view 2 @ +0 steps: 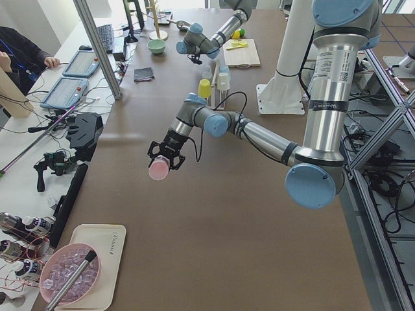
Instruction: Place cup on cup holder
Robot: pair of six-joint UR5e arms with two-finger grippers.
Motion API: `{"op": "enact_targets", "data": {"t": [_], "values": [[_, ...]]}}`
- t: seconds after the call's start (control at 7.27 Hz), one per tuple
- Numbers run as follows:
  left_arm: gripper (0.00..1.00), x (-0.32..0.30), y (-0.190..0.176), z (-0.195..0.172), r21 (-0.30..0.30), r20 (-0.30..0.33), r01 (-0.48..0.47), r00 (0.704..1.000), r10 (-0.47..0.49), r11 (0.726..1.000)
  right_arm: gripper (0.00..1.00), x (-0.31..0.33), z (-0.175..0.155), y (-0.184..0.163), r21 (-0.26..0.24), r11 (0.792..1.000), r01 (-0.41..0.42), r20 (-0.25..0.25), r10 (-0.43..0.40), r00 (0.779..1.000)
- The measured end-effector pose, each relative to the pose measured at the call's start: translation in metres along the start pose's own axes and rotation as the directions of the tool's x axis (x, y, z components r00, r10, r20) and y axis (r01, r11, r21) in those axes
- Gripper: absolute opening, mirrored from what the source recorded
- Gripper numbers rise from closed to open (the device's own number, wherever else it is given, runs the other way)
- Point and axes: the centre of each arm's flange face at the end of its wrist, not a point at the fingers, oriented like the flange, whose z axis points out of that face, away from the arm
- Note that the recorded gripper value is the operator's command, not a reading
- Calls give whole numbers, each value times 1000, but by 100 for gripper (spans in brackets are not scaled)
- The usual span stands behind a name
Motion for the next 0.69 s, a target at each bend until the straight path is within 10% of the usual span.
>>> {"op": "enact_targets", "data": {"t": [0.28, 0.69], "values": [[49, -13, 11, -25, 97, 22, 66, 997, -68, 993, 45, -10, -26, 52, 73, 997, 1, -29, 1, 1000], [49, -21, 1, -42, 304, 11, 225, 971, -240, 926, 45, -26, -55, 140, 315, 949, 32, -92, -3, 996]]}}
